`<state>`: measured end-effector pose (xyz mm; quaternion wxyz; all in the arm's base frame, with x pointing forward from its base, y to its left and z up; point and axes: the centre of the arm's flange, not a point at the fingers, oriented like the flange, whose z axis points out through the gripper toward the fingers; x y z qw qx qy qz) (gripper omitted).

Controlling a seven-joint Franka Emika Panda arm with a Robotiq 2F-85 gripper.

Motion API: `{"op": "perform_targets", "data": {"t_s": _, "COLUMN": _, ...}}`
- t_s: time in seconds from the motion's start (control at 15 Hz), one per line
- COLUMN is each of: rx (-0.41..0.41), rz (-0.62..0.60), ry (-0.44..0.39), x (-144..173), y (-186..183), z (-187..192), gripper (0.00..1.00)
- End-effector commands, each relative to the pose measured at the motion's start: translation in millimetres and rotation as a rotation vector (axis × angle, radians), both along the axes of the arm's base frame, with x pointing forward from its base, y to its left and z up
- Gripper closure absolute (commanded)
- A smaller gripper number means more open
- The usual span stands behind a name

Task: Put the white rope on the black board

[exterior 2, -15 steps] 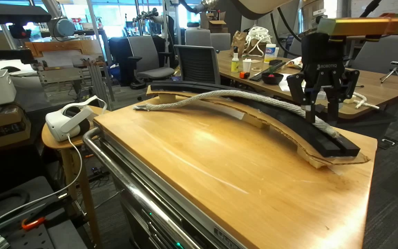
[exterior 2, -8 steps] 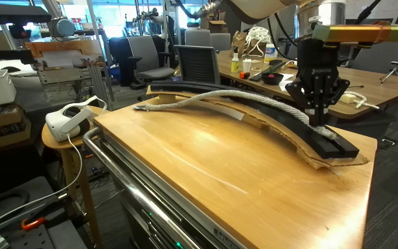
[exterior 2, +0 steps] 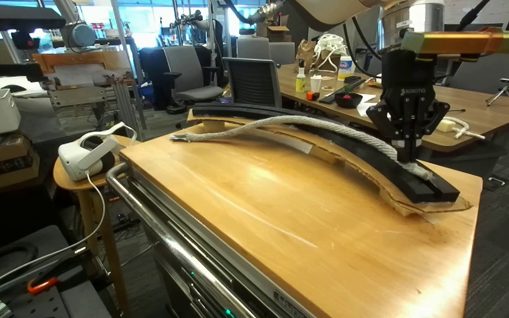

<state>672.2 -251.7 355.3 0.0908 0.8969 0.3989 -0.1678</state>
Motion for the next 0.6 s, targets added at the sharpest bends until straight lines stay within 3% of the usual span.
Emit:
{"op": "perform_targets", "data": {"t_s": 0.0, "rx": -0.003, "rz": -0.008, "ry": 0.012, "x": -12, "y": -5, "z": 2, "gripper": 0.98}}
{"op": "perform_targets", "data": {"t_s": 0.47, "rx": 0.009, "rz": -0.045, "ry": 0.020, "x": -22, "y": -23, "z": -2, "gripper": 0.98}}
{"op": "perform_targets", "data": {"t_s": 0.53, "rx": 0.020, "rz": -0.042, "ry": 0.018, "x": -22, "y": -22, "z": 1, "gripper": 0.92}}
